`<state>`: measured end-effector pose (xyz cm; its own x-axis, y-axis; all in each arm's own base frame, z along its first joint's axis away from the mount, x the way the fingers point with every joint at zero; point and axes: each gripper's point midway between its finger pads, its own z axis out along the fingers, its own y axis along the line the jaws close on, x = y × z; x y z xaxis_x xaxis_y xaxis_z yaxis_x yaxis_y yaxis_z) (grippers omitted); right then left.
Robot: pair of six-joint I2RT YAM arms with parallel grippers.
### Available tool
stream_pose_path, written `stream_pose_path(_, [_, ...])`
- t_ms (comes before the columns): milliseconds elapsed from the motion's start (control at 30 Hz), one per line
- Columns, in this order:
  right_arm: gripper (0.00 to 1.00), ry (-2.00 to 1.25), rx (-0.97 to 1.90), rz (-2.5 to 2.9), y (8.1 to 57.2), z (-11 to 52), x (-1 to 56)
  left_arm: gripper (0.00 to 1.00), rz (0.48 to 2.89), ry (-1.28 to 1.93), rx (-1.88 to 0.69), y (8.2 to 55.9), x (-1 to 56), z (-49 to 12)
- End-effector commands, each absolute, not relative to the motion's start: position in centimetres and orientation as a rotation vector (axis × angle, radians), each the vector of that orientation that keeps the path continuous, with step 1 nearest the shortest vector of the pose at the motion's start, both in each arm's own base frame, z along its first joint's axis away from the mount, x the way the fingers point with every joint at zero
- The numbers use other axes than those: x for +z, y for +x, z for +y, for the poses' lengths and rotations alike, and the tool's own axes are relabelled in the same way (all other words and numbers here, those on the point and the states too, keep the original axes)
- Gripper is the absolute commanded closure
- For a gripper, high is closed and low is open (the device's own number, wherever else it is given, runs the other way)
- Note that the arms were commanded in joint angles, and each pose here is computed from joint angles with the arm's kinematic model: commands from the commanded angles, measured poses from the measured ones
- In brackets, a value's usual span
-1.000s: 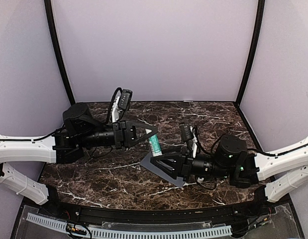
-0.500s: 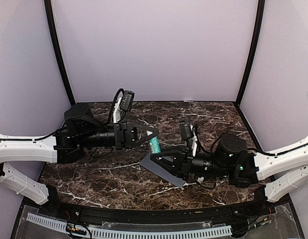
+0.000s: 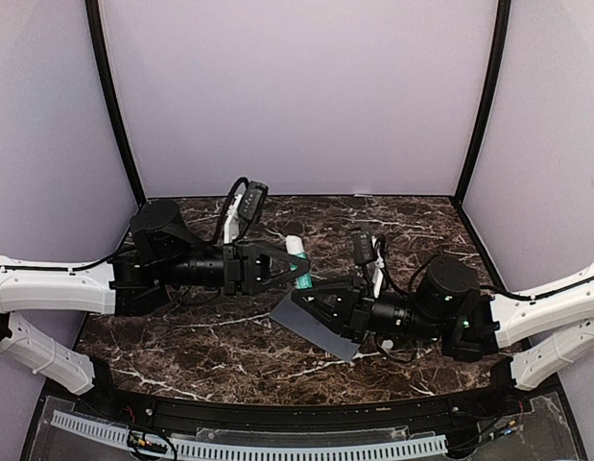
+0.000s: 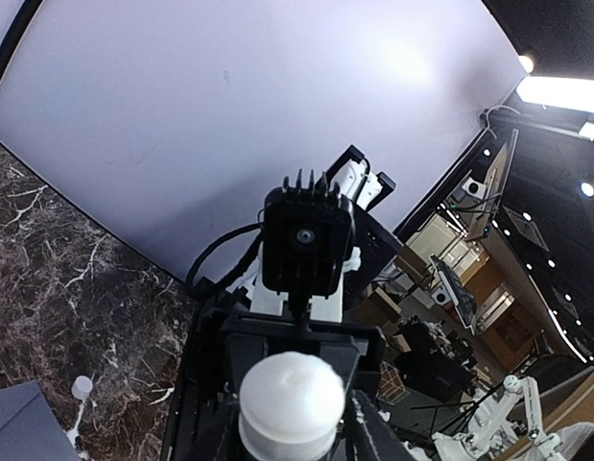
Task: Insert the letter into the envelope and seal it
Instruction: Screw the solid glue.
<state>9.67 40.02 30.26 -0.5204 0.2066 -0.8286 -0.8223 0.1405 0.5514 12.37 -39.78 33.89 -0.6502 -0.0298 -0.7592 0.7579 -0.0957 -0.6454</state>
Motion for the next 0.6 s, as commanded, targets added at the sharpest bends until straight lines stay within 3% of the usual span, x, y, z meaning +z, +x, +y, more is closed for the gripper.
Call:
stream_pose_path(0, [0.89,-0.564,1.539,1.511,10.3,39.5,31.9,0.72,1.539,0.821,-1.835,11.6,35.0,-39.4])
stream_pose_path(167, [0.89,-0.554,1.482,1.572,11.0,40.0,31.1,0.91,1.558,0.796,-1.795,12.3,34.6,-39.5])
stream_pose_path(567, [0.92,-0.517,1.049,1.885,15.6,42.7,25.4,1.00,1.726,0.643,-1.493,16.4,31.2,-38.9])
